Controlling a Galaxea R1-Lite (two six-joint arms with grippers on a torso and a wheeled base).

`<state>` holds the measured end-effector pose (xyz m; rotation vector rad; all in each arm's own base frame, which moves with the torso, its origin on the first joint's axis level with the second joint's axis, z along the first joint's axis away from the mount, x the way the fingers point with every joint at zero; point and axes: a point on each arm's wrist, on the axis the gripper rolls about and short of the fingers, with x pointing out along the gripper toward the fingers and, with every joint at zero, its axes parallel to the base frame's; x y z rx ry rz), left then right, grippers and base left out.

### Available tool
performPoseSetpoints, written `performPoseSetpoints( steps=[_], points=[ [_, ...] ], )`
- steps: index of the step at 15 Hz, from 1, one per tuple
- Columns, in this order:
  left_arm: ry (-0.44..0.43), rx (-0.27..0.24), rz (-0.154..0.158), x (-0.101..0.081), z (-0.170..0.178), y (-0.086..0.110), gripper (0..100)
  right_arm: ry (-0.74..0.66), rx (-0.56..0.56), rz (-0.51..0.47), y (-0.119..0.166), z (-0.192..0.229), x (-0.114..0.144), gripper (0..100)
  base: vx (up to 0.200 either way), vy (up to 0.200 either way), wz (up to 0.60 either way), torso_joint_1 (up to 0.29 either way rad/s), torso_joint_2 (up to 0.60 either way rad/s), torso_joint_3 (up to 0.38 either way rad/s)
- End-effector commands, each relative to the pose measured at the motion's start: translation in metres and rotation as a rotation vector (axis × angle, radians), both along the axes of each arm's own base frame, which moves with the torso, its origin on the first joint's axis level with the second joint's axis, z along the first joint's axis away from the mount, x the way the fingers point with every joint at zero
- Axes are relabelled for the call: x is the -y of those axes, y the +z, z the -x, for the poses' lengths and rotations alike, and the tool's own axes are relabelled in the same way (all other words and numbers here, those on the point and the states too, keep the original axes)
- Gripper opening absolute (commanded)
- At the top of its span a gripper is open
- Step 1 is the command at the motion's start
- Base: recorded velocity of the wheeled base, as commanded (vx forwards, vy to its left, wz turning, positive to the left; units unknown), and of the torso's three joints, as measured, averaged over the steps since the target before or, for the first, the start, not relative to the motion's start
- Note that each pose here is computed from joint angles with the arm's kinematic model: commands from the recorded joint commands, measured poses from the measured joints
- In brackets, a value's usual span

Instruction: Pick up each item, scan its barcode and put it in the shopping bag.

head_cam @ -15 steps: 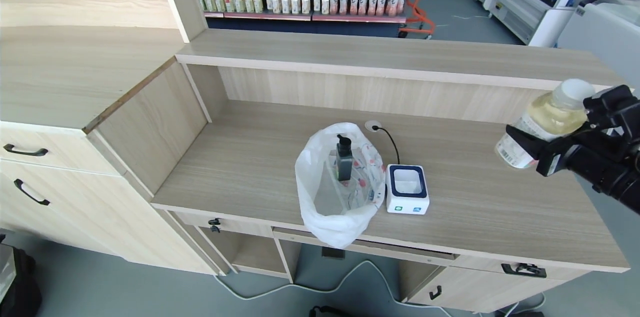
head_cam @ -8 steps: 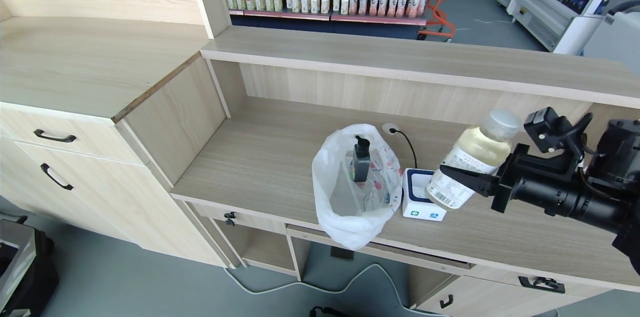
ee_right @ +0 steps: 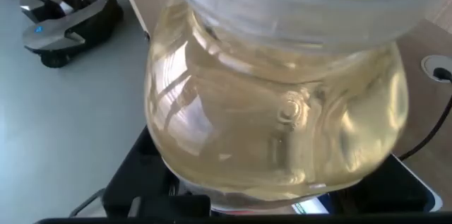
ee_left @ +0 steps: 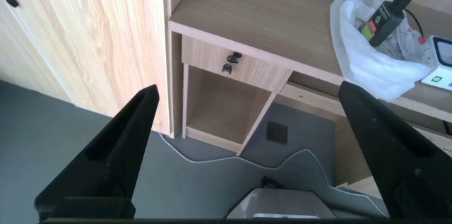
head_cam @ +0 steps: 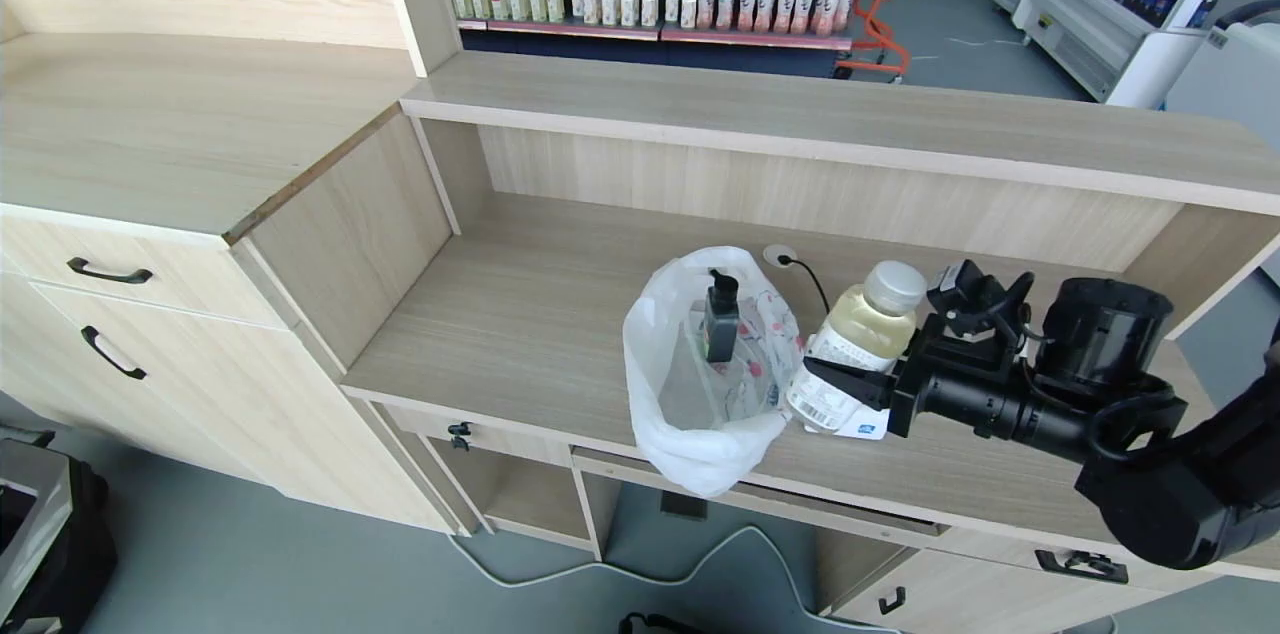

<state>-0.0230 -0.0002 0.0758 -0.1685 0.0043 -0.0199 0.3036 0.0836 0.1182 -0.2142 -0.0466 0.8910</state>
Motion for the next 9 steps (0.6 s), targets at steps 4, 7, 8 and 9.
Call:
performPoseSetpoints(
  steps=[4,7,8,9],
  points=[
    [0.0,-0.001,0.0,0.0,0.0,0.0,100,0.062,0.003,0.063,-0.052,-0.033,-0.015,0,0.0,0.0,0.0,0.0,0.0,0.0],
    [0.0,-0.001,0.0,0.0,0.0,0.0,100,0.098,-0.001,0.076,-0.062,-0.035,-0.017,0,0.0,0.0,0.0,0.0,0.0,0.0],
    [0.0,-0.001,0.0,0.0,0.0,0.0,100,0.104,0.013,0.087,-0.067,-0.04,-0.019,0,0.0,0.0,0.0,0.0,0.0,0.0],
    [0.0,-0.001,0.0,0.0,0.0,0.0,100,0.112,0.044,0.092,-0.067,-0.047,-0.024,0,0.0,0.0,0.0,0.0,0.0,0.0]
  ],
)
